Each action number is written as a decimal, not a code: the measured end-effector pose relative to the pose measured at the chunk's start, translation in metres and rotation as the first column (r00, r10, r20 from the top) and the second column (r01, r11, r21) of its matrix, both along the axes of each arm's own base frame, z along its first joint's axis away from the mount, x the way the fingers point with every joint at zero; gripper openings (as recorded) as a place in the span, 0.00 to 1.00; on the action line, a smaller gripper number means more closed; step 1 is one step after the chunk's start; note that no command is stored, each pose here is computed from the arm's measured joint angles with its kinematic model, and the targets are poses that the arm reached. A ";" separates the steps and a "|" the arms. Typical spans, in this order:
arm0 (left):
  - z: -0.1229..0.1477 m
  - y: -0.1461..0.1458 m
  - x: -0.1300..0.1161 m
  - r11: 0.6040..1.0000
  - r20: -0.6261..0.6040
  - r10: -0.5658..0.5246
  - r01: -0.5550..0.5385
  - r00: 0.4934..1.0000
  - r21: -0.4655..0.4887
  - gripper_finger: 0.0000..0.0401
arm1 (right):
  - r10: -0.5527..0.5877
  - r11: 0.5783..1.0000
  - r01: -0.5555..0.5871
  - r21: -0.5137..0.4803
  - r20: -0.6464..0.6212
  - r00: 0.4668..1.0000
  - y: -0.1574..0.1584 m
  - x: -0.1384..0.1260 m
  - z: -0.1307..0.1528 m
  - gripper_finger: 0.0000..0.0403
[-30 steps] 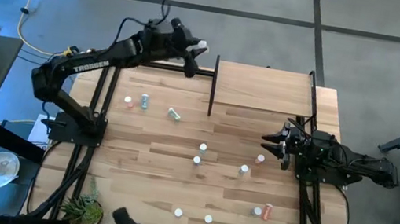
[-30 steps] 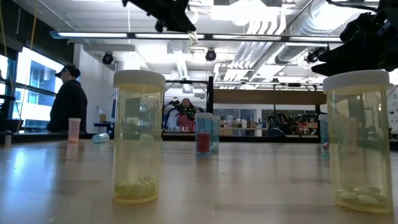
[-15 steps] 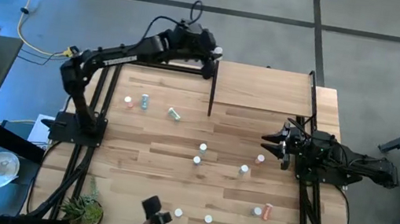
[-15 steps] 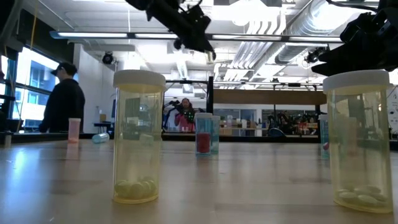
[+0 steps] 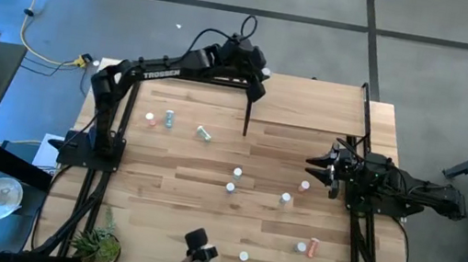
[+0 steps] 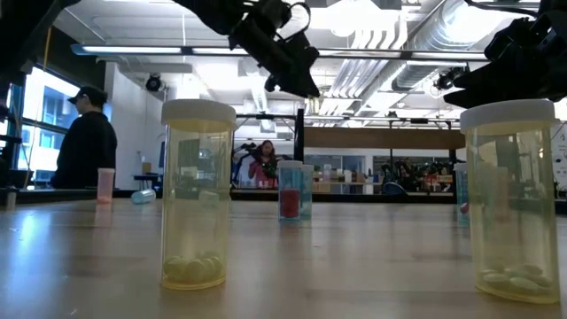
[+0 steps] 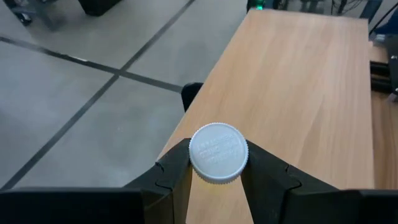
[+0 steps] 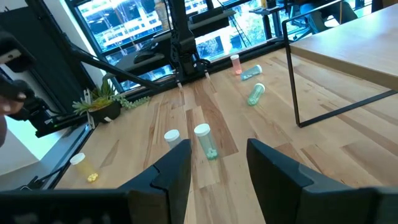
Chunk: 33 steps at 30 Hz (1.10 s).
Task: Pick and place medicine bottles onto shelf by color
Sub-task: Put the top left yellow pill bottle on the shelf
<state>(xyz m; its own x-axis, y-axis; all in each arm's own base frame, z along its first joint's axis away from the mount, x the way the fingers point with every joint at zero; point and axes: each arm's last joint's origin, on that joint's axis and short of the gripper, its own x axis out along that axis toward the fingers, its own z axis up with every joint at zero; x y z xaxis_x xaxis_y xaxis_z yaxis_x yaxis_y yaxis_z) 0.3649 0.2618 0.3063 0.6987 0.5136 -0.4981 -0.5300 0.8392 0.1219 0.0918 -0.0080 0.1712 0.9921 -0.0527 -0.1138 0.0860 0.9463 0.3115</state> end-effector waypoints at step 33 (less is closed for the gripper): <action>-0.034 0.010 0.005 0.994 -0.052 0.016 -0.021 0.999 -0.105 0.28 | 0.000 1.000 0.000 0.000 0.000 1.000 0.000 0.000 0.000 0.36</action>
<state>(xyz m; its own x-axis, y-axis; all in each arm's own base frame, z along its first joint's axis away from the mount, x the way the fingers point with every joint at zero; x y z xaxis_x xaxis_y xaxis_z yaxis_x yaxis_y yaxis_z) 0.3700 0.2717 0.2724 0.6618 0.4688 -0.5851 -0.5409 0.8389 0.0604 0.0918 -0.0080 0.1712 0.9921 -0.0526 -0.1136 0.0858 0.9464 0.3115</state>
